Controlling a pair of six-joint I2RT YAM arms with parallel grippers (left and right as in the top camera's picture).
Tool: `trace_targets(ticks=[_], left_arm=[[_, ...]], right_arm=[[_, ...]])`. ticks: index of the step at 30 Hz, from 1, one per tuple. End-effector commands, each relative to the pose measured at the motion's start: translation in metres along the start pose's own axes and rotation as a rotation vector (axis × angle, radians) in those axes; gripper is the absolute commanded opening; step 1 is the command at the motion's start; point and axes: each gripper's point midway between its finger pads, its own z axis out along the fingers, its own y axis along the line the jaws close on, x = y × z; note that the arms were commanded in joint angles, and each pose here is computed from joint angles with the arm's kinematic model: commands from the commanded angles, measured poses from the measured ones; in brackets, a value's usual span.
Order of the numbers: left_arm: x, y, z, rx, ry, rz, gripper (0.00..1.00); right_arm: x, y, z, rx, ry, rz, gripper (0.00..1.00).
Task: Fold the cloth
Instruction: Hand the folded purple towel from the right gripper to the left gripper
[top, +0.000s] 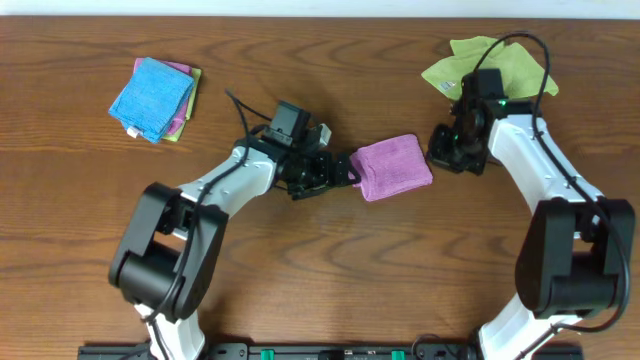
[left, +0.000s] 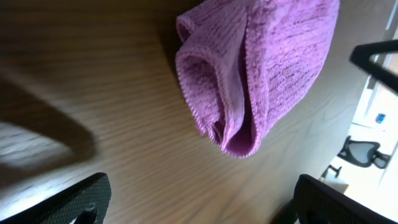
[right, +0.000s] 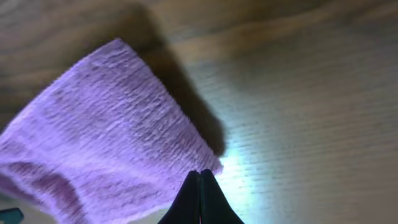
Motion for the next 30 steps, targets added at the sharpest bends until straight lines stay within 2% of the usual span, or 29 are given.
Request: trace_targets(ticks=[1,9,17,21,22,23,25,26,29,30], left_arm=[[0.006,0.002,0.014,0.023,0.038,-0.090,0.95],[0.008,-0.002,0.041,0.069,0.063,-0.135,0.95],[0.006,-0.001,0.050,0.042,0.041,-0.178,0.95],[0.007,0.004,0.050,0.021,0.038,-0.209,0.98],[0.007,0.007,0.050,0.005,0.034,-0.217,0.89],[0.008,0.013,0.050,-0.025,0.028,-0.230,0.74],[0.009,0.023,0.049,-0.071,0.017,-0.250,0.38],[0.007,0.027,0.047,-0.085,0.009,-0.258,0.28],[0.000,0.033,0.042,-0.084,-0.006,-0.278,0.20],[-0.003,0.036,0.039,-0.083,-0.014,-0.287,0.07]], right_arm=[[0.007,-0.010,0.022,0.013,0.044,0.009,0.01],[0.007,-0.008,0.052,-0.017,0.083,0.039,0.01],[0.044,0.041,0.069,-0.169,0.228,-0.017,0.01],[0.053,0.051,0.070,-0.175,0.249,-0.045,0.01],[0.055,0.053,0.069,-0.187,0.256,-0.043,0.01],[0.055,0.053,0.069,-0.191,0.260,-0.040,0.01],[0.055,0.049,0.067,-0.187,0.268,-0.027,0.01],[0.056,0.045,0.066,-0.189,0.276,-0.031,0.01],[0.057,0.038,0.062,-0.187,0.290,-0.048,0.01],[0.057,0.036,0.061,-0.187,0.293,-0.046,0.01]])
